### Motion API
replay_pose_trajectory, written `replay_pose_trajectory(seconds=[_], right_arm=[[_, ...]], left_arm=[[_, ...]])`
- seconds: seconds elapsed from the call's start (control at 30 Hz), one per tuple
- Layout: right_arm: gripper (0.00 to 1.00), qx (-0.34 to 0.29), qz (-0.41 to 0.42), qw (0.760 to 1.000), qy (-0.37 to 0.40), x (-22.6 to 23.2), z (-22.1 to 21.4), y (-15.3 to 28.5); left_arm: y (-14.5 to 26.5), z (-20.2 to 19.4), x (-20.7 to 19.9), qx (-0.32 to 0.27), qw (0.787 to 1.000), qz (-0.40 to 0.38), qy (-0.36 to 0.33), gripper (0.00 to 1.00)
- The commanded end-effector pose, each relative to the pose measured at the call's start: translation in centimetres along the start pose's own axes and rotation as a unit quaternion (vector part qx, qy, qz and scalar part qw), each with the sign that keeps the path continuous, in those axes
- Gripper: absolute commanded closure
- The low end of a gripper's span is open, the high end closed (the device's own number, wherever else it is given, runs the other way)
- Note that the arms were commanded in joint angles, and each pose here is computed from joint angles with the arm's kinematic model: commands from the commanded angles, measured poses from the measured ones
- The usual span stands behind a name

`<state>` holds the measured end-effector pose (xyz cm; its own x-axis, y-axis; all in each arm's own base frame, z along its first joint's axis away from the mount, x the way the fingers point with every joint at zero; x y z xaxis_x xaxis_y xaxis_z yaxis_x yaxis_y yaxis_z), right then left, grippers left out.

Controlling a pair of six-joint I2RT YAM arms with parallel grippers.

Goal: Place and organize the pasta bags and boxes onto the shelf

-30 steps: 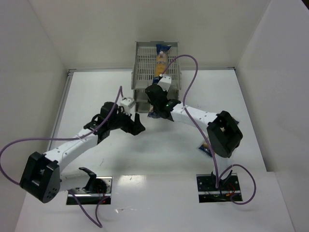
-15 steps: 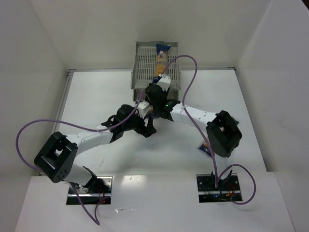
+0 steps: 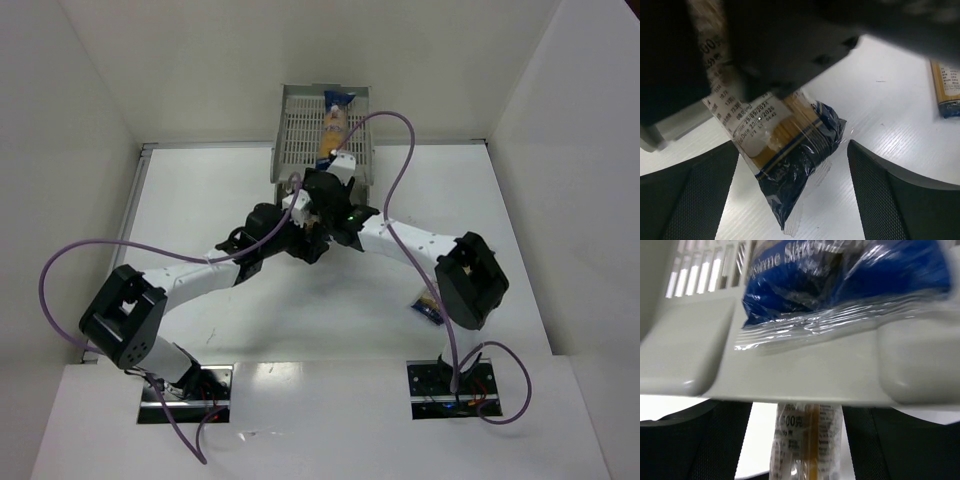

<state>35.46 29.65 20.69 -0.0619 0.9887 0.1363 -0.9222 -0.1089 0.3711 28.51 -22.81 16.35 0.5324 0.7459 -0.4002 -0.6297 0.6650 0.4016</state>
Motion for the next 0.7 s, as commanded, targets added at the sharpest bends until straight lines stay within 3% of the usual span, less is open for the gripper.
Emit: replay_pose_trajectory(seconds=[0.0,0.4,0.47,0.53,0.6,0.63,0.67], right_arm=[[0.26,-0.068,0.018,0.996,-0.046,-0.8,5.1,2.9],[0.26,-0.037,0.052,0.997,-0.045,-4.5,2.8,8.1],[0.29,-0.041,0.053,0.997,-0.043,-5.0,3.1,8.9],[0.33,-0.029,0.048,0.998,-0.034,-5.6,2.3,9.2],[0.43,-0.017,0.055,0.998,-0.023,-5.8,1.8,9.6],[0.49,-0.013,0.059,0.998,-0.017,-6.0,1.5,9.8],[0.65,-0.008,0.062,0.998,-0.015,-6.2,1.3,10.1]], left_arm=[[-0.6,2.7,-0.4,-0.057,0.998,-0.001,-0.026,0.05],[1.9,2.3,-1.8,0.002,0.998,-0.042,-0.035,0.0],[2.4,2.6,-2.1,0.004,0.998,-0.049,-0.039,0.0],[3.2,2.7,-2.4,0.009,0.998,-0.053,-0.045,0.0],[4.0,2.8,-2.6,0.013,0.997,-0.057,-0.049,0.0],[4.3,3.0,-2.8,0.009,0.997,-0.059,-0.05,0.0],[4.3,2.7,-2.8,0.018,0.997,-0.061,-0.048,0.0]])
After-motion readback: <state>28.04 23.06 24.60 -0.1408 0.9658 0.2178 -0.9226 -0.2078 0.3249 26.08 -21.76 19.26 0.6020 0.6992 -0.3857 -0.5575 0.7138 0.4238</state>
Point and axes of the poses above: each gripper's point midway between its finger pads, its own y axis back along the fingers, its own x axis along the line the jaws close on, z = x × y, the point moved 8 cm from there along y, back along the fingers, and after that the axes turned 12 degrees about y, right-handed, at the moved point
